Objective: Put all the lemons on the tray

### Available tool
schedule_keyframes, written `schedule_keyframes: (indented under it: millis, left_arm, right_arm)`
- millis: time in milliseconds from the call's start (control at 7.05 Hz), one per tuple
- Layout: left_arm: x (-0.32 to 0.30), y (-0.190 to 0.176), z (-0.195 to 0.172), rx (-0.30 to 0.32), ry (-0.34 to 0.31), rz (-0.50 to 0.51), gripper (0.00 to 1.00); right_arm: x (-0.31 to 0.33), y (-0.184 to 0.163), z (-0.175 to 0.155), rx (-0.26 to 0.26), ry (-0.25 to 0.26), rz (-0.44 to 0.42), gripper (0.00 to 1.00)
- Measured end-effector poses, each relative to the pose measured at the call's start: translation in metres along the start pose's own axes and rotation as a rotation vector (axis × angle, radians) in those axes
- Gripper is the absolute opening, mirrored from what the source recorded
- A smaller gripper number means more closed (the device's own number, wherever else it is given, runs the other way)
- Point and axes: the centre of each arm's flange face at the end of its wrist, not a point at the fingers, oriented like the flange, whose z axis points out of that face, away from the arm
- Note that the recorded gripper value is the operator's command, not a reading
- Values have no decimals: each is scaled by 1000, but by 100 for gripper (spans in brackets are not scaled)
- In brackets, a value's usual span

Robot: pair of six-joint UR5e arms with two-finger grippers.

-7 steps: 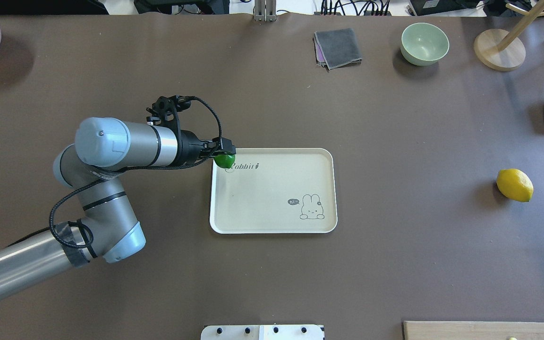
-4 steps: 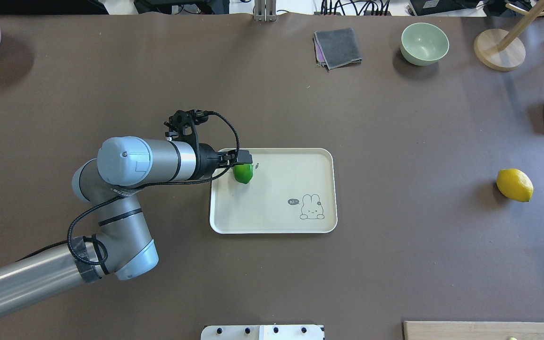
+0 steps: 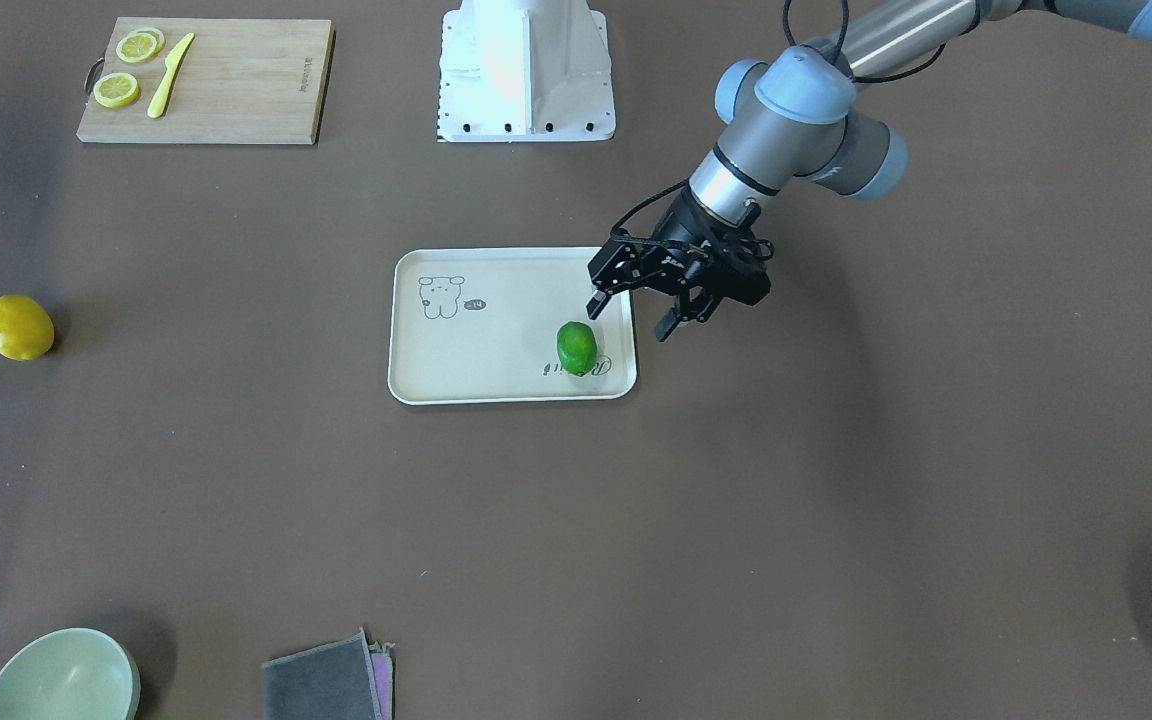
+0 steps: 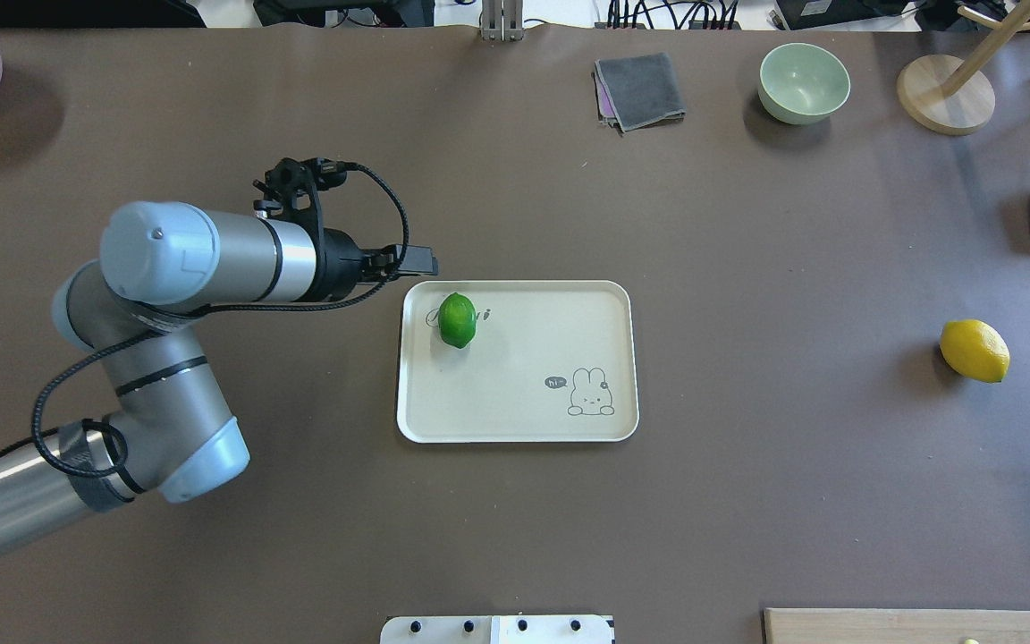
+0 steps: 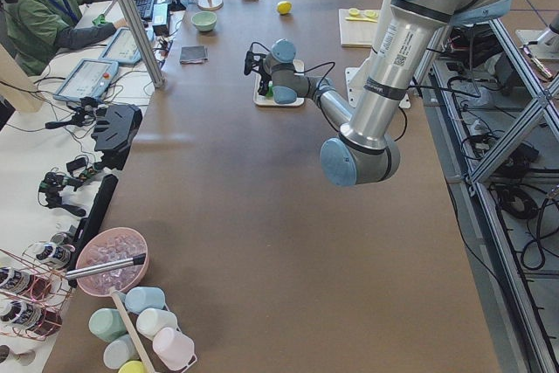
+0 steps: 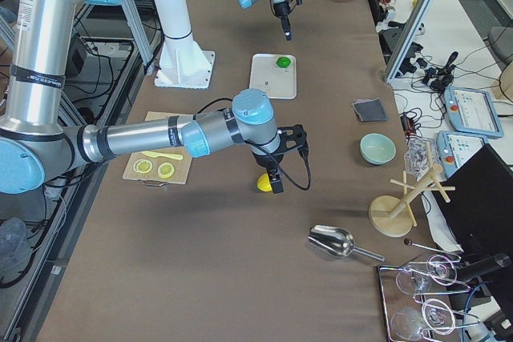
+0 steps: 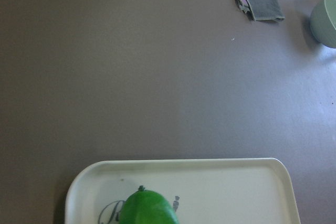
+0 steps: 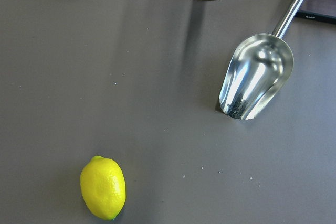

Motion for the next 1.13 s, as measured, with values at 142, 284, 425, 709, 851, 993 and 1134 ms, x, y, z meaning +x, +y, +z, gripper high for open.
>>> schedule_keyframes:
  millis: [142, 284, 425, 709, 851, 993, 1134]
  left_arm:
    - [-37, -27, -35, -40, -43, 62, 98]
    - [-84, -50, -69, -74, -73, 113, 98]
    - [-126, -64, -97, -92, -97, 155, 98]
    - [-176, -74, -129, -106, -126, 207, 98]
    - [-183, -76, -134, -109, -128, 214, 98]
    - [-186, -76, -136, -110, -129, 216, 98]
    - [-186, -76, -137, -110, -128, 217, 98]
  right_arm:
    - [-13, -3, 12, -21, -5, 13, 100]
    - [-34, -7, 30, -57, -13, 12, 100]
    - [-57, -9, 50, -97, -25, -19, 100]
    - [-95, -17, 91, -154, -13, -108, 100]
    - [-102, -20, 112, -172, 16, -140, 100]
    - [-108, -18, 133, -191, 26, -172, 100]
    - [-108, -11, 156, -208, 24, -198, 100]
